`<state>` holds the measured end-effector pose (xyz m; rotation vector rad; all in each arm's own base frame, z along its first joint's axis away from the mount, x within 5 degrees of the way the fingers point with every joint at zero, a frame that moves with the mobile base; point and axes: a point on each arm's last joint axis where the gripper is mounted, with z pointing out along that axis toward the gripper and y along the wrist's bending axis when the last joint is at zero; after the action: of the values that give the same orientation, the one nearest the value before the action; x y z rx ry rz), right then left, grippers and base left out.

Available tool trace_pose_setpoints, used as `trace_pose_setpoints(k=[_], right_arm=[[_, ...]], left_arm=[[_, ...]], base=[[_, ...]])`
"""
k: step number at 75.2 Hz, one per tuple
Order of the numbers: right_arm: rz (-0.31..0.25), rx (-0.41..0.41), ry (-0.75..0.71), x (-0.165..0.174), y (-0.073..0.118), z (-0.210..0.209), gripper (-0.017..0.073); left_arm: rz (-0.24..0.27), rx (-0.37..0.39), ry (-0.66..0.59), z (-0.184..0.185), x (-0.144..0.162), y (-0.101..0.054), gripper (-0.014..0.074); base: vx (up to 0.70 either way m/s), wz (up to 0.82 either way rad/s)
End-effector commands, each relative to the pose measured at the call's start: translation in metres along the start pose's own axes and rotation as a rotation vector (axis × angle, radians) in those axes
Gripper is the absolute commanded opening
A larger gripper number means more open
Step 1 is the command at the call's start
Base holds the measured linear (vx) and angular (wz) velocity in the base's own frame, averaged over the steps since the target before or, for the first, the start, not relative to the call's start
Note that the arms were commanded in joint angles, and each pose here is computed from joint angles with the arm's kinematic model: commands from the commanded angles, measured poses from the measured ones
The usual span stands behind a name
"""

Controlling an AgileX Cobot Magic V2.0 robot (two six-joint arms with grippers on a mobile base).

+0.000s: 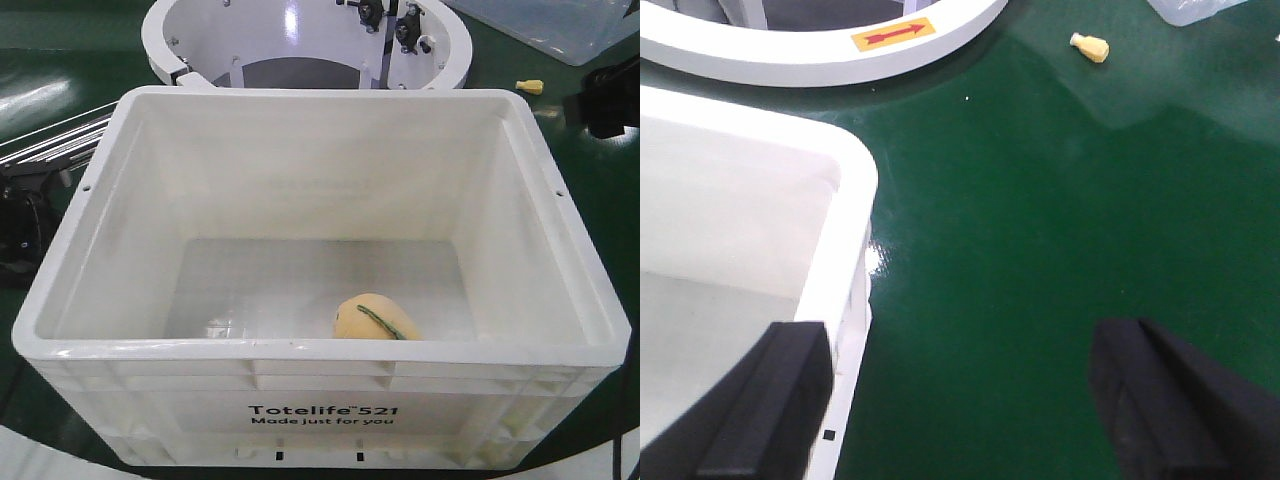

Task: Place moving items into box and shelve
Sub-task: 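Grasp the pink plush toy with the left gripper and lift it, then drop the pink plush toy into the tote beside the yellow toy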

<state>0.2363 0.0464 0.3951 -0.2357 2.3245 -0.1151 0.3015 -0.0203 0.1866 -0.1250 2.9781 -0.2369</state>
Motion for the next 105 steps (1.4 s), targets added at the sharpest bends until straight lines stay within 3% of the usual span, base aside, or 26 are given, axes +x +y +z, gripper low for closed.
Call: trace_pose_setpoints(k=[1, 8, 21, 31, 46, 58, 77, 83, 85, 91, 98, 105], right_arm=[[-0.003, 0.018, -0.102, -0.012, -0.005, -0.011, 0.0578], [-0.004, 0.018, -0.1, -0.012, -0.005, -0.01, 0.0578], [-0.004, 0.018, -0.1, -0.012, -0.005, -0.01, 0.0577], [-0.003, 0.019, -0.09, -0.011, -0.005, -0.01, 0.0577], [-0.002, 0.024, -0.06, -0.008, -0.005, -0.011, 0.0577], [-0.002, 0.024, -0.059, -0.008, -0.005, -0.011, 0.0577], [-0.002, 0.024, -0.059, -0.008, -0.005, -0.011, 0.0577], [-0.001, 0.022, -0.059, -0.008, -0.005, -0.011, 0.0577], [-0.001, 0.022, -0.059, -0.008, -0.005, -0.011, 0.0577], [0.0, 0.022, -0.059, -0.008, -0.005, -0.011, 0.0577], [0.0, 0.021, -0.062, -0.008, -0.005, -0.011, 0.0575], [0.003, 0.015, -0.072, -0.009, -0.005, -0.011, 0.0566]], left_arm=[[0.0, 0.007, 0.026, 0.0, 0.0, -0.001, 0.0511], [-0.003, 0.006, 0.041, 0.003, 0.0, -0.001, 0.038], [-0.065, 0.006, 0.026, 0.001, 0.0, -0.001, -0.0009], [-0.116, -0.008, -0.05, -0.011, -0.003, 0.0, -0.0007], [-0.182, -0.093, -0.262, -0.058, 0.0, 0.005, -0.0004], [-0.184, -0.093, -0.52, -0.114, 0.011, 0.004, -0.0003], [-0.124, 0.069, -0.97, -0.199, 0.043, -0.01, -0.0003], [-0.072, 0.137, -1.082, -0.22, 0.054, -0.017, -0.0003], [-0.032, 0.153, -1.106, -0.225, 0.058, -0.02, -0.0003], [0.045, 0.247, -1.124, -0.231, 0.067, -0.034, -0.0003], [0.078, 0.436, -1.075, -0.229, 0.07, -0.055, -0.0003], [0.148, 0.587, -0.984, -0.218, 0.066, -0.078, -0.0003]], base=[[0.0, 0.0], [0.0, 0.0], [0.0, 0.0], [0.0, 0.0], [0.0, 0.0], [0.0, 0.0], [0.0, 0.0], [0.0, 0.0], [0.0, 0.0], [0.0, 0.0], [0.0, 0.0], [0.0, 0.0]])
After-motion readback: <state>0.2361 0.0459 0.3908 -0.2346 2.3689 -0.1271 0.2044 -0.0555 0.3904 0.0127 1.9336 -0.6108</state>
